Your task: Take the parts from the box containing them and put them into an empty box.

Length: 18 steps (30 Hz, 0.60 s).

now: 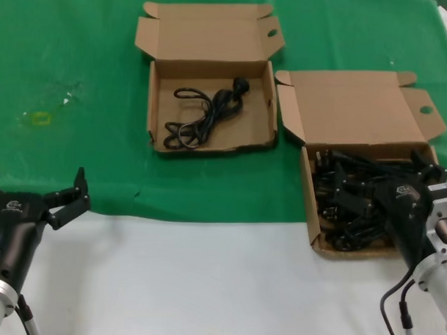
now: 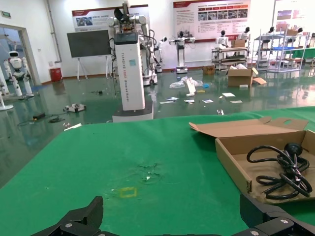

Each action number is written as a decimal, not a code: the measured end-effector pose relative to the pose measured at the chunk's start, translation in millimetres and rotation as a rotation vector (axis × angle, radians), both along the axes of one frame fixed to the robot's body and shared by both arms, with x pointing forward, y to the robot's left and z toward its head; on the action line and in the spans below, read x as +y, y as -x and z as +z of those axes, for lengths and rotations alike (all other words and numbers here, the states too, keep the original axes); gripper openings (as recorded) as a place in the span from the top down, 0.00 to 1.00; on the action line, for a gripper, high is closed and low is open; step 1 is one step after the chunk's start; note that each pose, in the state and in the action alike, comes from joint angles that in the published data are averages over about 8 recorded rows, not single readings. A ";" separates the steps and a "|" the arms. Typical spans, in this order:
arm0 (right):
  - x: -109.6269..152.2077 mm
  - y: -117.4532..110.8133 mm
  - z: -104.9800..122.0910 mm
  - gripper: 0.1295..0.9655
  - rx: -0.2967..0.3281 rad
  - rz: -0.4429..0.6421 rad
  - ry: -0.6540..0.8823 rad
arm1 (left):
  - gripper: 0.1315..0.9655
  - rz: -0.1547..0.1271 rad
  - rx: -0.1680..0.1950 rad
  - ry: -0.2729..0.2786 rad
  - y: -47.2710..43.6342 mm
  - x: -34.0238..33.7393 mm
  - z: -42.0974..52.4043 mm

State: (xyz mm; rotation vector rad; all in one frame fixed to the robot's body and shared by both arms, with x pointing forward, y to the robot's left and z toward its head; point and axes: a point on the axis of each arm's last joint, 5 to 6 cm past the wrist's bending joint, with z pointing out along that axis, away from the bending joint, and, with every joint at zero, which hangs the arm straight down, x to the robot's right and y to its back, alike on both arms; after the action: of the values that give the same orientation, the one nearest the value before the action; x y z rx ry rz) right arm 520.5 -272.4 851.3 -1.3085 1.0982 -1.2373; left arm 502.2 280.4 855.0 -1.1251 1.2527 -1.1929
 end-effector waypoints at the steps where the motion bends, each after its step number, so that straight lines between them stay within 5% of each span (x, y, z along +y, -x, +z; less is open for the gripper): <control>1: -0.1 0.1 0.0 0.00 0.000 0.000 0.000 | 0.00 0.000 0.000 0.000 0.0 0.0 0.0; 18: -0.2 0.3 0.1 0.00 0.000 -0.001 -0.001 | 0.00 0.000 0.000 0.000 0.0 0.0 0.0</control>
State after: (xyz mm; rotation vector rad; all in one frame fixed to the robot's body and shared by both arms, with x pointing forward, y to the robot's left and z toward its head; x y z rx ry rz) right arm 520.2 -272.6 851.4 -1.3074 1.0990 -1.2375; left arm 502.2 280.4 855.0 -1.1251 1.2527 -1.1928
